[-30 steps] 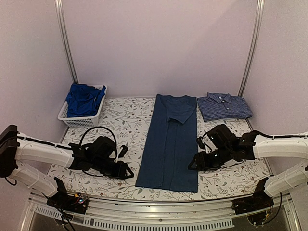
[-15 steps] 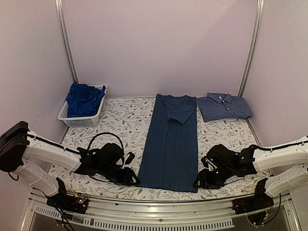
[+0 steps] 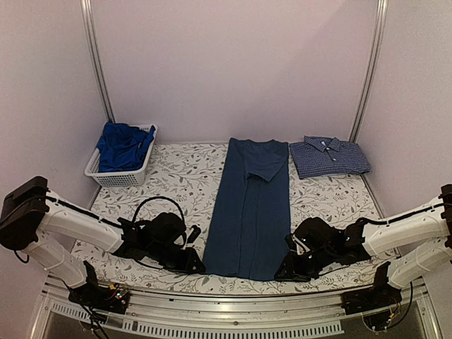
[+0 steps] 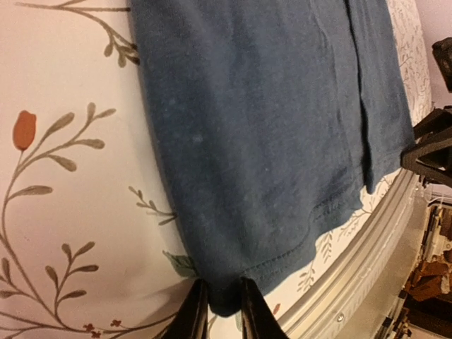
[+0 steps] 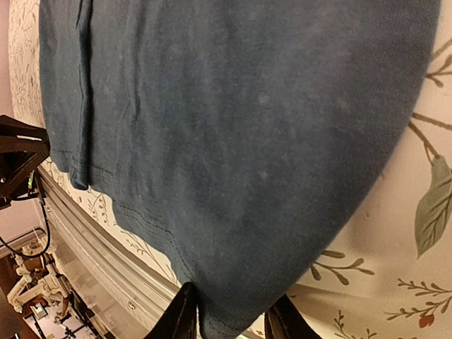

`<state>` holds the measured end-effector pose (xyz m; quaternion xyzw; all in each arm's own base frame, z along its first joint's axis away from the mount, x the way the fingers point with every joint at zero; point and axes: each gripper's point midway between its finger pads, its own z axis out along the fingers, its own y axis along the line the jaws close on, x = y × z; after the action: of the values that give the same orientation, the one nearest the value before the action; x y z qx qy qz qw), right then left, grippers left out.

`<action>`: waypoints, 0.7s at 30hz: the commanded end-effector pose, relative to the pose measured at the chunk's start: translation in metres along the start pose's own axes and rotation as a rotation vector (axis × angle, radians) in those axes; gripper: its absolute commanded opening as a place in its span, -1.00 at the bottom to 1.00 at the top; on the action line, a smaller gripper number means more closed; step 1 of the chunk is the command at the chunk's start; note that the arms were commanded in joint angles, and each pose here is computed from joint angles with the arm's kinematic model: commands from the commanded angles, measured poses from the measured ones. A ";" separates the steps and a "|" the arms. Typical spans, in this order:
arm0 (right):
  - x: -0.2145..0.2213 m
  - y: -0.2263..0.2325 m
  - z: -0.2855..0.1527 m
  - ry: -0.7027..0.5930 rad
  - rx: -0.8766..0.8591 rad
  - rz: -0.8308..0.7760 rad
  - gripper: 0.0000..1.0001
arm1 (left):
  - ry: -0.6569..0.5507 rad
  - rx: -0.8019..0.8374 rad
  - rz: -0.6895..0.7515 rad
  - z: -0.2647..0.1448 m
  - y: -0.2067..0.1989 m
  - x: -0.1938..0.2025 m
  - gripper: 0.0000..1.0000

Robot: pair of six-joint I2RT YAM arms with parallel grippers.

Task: Fold and stack the mixed laundry pile
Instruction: Pick up the rectangle-folded T-shirt from the center of the board.

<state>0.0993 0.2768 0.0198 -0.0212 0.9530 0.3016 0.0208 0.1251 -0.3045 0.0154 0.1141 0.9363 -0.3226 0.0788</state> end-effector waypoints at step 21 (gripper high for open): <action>-0.001 -0.010 -0.024 -0.049 0.080 -0.010 -1.00 | -0.039 0.015 0.182 -0.020 -0.042 -0.008 -1.00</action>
<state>0.0731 0.2671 0.0204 -0.0411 0.9592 0.2797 0.0043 0.0971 -0.3173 0.0438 0.1811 0.9218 -0.3300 0.0931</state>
